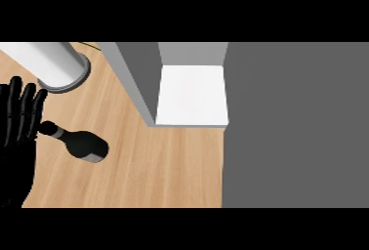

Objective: Pick up the wine, place it into the cabinet and close the cabinet

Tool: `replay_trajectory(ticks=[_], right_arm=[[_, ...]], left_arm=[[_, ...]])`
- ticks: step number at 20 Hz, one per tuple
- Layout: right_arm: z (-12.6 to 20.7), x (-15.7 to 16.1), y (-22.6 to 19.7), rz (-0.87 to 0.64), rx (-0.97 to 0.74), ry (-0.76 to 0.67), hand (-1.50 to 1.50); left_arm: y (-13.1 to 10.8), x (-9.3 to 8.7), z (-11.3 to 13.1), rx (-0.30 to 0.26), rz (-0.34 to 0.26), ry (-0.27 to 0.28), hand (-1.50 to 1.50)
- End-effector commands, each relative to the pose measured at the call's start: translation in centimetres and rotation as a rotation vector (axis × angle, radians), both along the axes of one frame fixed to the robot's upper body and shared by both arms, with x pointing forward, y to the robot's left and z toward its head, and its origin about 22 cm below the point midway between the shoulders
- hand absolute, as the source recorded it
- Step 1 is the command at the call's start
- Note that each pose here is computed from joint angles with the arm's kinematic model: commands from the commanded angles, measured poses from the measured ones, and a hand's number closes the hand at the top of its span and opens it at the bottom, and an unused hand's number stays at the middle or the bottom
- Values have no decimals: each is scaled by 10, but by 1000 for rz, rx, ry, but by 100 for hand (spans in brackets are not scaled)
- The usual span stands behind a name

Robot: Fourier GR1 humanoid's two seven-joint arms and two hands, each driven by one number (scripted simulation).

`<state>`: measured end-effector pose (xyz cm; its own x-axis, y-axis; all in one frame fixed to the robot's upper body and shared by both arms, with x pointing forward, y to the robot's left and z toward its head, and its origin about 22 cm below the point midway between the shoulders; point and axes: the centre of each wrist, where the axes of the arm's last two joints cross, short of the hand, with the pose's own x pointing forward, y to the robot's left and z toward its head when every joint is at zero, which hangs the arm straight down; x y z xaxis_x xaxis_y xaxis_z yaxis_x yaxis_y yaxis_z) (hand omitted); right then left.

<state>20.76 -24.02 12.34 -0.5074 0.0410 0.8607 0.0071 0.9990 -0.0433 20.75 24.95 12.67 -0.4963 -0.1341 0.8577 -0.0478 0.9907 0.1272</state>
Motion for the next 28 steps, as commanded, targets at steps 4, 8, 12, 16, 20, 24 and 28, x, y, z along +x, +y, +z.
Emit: replay_trajectory(ticks=[4, 8, 12, 16, 20, 24, 28], right_arm=[[4, -18, 1, -2, -34, 17, -150], [-6, -20, 19, 257, -39, 102, -150], [9, -45, 15, 296, -19, 118, -150], [31, -66, 25, 274, -21, 137, -150], [53, -70, 17, 291, -18, 126, -150], [48, -63, 12, 268, -24, 131, -150], [65, -77, 13, 285, -14, 123, -150]], left_arm=[[13, 2, 8, 5, -449, -82, -150], [-6, 1, -26, -163, -782, 111, -150], [30, -11, -17, -206, -903, 151, -150], [63, -26, -2, -211, -930, 171, -150], [75, -44, 32, -208, -927, 178, -150], [66, -61, 39, -217, -925, 179, -150], [66, -66, 36, -220, -931, 168, -150]])
